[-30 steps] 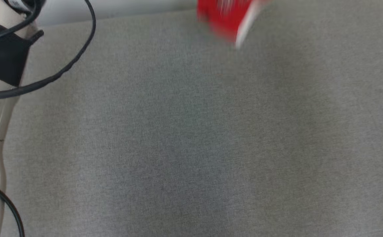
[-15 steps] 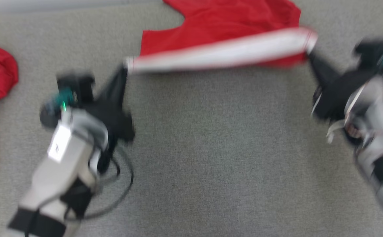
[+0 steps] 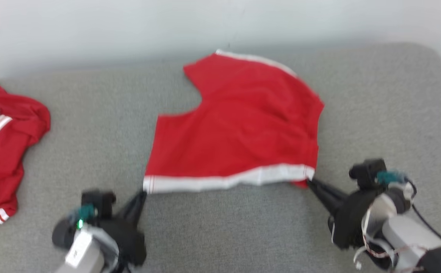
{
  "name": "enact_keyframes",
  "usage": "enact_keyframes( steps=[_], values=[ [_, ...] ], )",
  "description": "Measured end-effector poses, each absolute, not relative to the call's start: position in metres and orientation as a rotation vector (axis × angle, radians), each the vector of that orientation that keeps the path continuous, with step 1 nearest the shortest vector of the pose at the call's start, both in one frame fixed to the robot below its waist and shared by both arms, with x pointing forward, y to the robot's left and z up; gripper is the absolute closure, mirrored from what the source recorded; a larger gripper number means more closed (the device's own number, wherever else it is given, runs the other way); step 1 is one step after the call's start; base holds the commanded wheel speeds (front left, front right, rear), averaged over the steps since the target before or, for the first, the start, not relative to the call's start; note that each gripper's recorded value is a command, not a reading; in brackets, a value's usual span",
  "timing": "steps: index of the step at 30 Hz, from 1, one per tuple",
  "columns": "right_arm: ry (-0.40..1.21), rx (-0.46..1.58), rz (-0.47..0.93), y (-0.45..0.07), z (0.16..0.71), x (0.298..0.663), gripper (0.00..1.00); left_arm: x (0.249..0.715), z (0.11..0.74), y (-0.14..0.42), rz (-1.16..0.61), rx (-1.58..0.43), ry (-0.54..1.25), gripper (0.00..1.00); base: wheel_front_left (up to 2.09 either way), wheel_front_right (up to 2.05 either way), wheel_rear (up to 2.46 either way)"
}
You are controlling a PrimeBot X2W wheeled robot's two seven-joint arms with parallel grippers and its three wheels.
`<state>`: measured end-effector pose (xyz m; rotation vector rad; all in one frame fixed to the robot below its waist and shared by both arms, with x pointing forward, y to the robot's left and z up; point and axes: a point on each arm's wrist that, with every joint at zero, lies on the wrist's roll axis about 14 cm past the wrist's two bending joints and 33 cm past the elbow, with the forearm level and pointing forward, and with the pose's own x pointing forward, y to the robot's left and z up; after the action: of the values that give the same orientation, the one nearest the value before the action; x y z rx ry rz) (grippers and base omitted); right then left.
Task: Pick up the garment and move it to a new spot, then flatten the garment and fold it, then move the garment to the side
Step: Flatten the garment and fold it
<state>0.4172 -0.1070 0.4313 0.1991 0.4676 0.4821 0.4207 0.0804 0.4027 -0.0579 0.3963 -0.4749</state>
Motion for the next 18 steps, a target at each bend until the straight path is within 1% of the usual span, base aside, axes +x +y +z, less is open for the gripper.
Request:
enact_keyframes(
  steps=[7,11,14,18],
  values=[
    [0.5,0.168,0.489,-0.12,0.431,0.376,1.0,0.37,0.387,0.101,-0.471,-0.039,0.471,1.0,0.0,0.0,0.0],
    [0.519,0.158,0.486,-0.13,0.428,0.352,1.0,0.342,0.385,0.092,-0.497,-0.08,0.485,1.0,0.0,0.0,0.0],
    [0.545,0.153,0.499,-0.13,0.425,0.337,1.0,0.331,0.387,0.092,-0.501,-0.085,0.484,1.0,0.0,0.0,0.0],
    [0.559,0.159,0.513,-0.128,0.426,0.327,1.0,0.323,0.387,0.1,-0.494,-0.079,0.496,1.0,0.0,0.0,0.0]
  ],
)
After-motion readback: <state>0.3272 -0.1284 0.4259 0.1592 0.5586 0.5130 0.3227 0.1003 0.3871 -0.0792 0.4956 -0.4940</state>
